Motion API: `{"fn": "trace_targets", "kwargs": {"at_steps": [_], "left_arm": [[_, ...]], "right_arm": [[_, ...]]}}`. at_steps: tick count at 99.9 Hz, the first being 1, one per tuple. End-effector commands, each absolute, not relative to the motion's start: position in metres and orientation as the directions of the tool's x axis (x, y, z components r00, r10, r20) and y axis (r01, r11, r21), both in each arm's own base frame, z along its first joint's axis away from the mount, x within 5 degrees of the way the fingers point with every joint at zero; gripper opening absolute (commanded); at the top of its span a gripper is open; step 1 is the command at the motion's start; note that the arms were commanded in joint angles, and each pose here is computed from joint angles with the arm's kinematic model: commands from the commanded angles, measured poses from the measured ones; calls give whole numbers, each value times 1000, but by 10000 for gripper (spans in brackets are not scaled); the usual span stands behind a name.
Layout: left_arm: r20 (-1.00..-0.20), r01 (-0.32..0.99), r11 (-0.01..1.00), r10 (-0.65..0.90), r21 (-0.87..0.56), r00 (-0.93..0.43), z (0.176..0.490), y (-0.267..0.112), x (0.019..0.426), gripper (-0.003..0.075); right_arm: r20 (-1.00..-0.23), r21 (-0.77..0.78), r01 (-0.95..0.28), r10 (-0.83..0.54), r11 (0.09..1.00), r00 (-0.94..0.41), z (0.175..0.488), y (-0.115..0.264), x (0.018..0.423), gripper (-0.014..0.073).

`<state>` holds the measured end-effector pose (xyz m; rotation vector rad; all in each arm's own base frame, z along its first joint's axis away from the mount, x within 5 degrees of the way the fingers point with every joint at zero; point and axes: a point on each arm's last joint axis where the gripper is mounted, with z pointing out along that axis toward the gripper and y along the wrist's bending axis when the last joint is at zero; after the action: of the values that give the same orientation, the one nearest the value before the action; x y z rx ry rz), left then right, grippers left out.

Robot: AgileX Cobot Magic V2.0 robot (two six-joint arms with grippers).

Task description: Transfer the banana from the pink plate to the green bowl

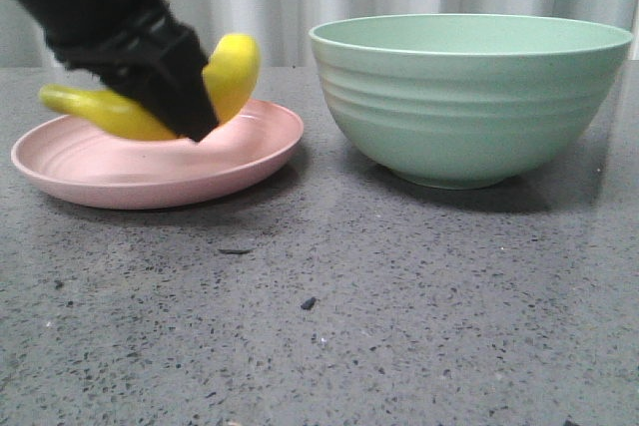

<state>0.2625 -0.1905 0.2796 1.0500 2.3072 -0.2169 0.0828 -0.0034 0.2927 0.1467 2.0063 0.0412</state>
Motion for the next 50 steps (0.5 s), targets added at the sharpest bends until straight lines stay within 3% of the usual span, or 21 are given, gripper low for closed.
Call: {"fn": "trace_targets", "kwargs": {"at_steps": [1, 17, 24, 40, 50], "left_arm": [[-703, 723, 685, 557, 88, -442, 323, -195, 257, 185], [-757, 747, 657, 538, 103, -370, 351, -202, 243, 185], [-765, 771, 627, 548, 109, -338, 359, -208, 233, 185], [-776, 823, 556, 566, 112, -277, 369, -224, 210, 185], [-781, 855, 511, 569, 90, -258, 369, -235, 196, 185]], "right_arm": [[-923, 49, 44, 62, 998, -380, 319, -2, 88, -61], [-887, 39, -29, 21, 999, -461, 342, 4, 99, -15], [-878, 50, -69, 11, 996, -478, 352, 9, 106, 80], [-873, 145, -168, 46, 975, -486, 374, 26, 124, 385], [-869, 220, -230, 83, 948, -489, 388, 39, 134, 470]]}}
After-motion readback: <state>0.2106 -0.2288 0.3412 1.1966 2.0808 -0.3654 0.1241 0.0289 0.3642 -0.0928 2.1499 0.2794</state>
